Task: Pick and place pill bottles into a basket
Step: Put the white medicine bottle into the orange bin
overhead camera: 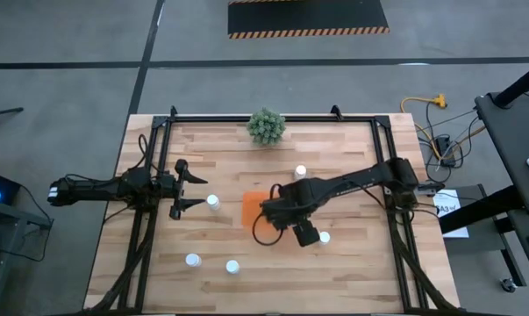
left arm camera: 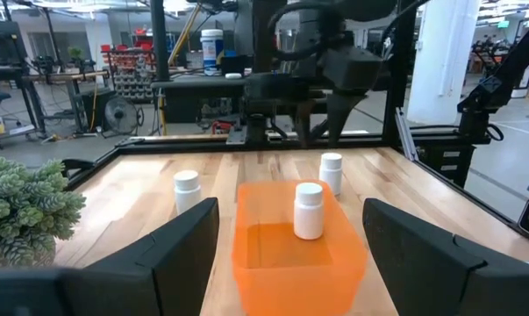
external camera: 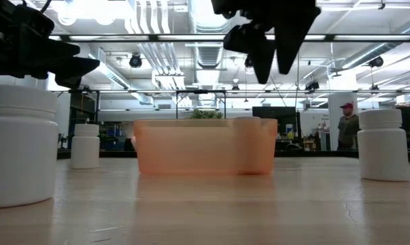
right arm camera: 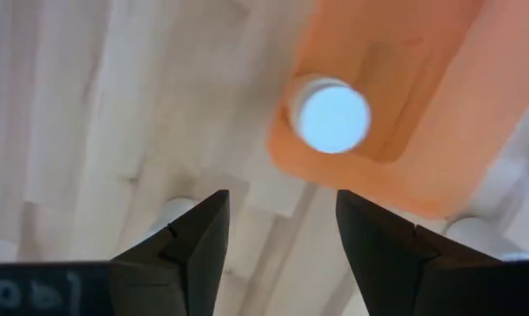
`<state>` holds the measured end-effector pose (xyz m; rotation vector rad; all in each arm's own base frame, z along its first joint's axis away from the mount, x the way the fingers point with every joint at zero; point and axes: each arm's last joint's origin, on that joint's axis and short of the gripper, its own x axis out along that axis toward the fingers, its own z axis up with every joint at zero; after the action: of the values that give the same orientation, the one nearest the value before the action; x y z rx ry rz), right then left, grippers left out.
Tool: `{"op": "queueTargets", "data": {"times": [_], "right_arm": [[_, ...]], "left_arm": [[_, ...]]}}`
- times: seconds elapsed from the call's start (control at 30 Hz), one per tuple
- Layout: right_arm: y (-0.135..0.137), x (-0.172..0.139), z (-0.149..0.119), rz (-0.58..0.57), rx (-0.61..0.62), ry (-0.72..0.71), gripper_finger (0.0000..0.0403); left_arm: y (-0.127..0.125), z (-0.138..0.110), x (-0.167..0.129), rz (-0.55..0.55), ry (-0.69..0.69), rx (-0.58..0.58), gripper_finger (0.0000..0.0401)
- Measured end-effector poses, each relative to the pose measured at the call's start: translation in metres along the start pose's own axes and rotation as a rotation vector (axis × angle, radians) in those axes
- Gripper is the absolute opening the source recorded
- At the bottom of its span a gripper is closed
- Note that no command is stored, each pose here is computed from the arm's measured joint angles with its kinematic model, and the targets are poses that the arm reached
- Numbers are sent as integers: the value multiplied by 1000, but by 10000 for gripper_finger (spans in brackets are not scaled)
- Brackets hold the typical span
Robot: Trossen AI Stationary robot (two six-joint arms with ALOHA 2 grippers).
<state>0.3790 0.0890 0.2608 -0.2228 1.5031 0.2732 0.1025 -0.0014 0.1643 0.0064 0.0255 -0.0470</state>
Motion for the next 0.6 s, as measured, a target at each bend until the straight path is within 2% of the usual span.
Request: {"op": "queueTargets", "data": {"times": [0.4,0.6], "right_arm": [[55,3,-2,14,-59,9,201],[62,4,-19,17,-38,-40,201]], "left_arm": [[0,0,0,0,0,0,265],[0,0,0,0,-1,0,265]]}}
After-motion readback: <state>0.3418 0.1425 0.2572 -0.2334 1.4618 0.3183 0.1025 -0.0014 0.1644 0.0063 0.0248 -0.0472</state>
